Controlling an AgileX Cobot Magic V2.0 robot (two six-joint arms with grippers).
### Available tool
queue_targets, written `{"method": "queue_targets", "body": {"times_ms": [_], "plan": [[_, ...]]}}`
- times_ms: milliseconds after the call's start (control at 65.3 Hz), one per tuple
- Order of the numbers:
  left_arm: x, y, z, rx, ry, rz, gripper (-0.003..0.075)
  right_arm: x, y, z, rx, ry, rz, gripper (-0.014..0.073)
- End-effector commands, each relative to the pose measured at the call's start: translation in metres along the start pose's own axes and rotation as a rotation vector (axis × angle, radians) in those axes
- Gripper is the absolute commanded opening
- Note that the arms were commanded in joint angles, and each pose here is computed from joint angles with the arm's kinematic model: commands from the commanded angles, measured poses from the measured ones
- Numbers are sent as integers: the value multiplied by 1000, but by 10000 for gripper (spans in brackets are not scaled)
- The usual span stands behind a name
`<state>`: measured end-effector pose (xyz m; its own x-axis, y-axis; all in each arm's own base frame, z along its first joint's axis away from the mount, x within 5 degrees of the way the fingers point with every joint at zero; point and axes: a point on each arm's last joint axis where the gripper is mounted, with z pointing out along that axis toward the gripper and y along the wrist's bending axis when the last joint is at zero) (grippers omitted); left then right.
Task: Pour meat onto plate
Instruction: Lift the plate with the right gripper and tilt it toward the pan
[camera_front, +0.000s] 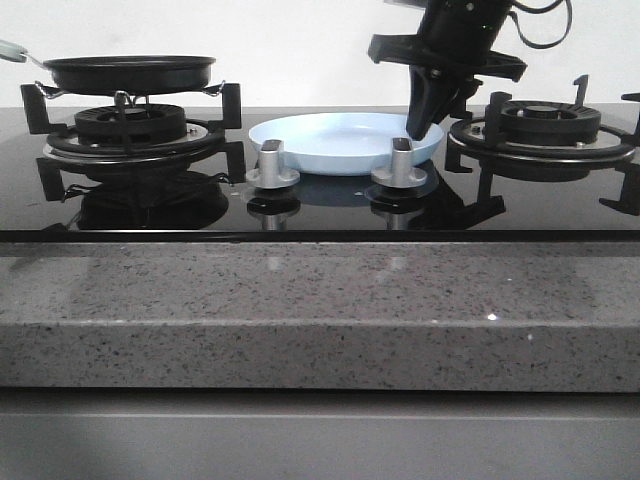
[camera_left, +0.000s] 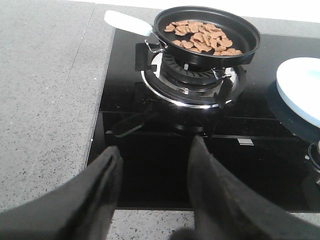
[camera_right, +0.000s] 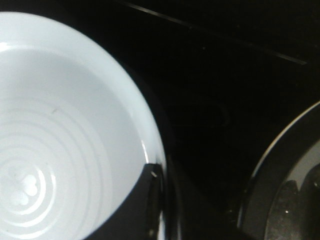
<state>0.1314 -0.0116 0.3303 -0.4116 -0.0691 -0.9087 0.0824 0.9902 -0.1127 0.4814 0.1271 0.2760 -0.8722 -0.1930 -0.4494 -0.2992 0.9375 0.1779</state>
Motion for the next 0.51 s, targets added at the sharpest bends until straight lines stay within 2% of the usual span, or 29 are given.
{"method": "queue_targets", "body": {"times_ms": [0, 230, 490], "plan": [[-17, -1, -5, -2, -107, -9, 312, -11, 3, -40, 13, -113, -28, -71], [-17, -1, -5, -2, -107, -9, 312, -16, 5, -49, 8, -178, 6, -60], [-17, -1, -5, -2, -107, -9, 312, -21, 18, -109, -7, -298, 5, -60]]}}
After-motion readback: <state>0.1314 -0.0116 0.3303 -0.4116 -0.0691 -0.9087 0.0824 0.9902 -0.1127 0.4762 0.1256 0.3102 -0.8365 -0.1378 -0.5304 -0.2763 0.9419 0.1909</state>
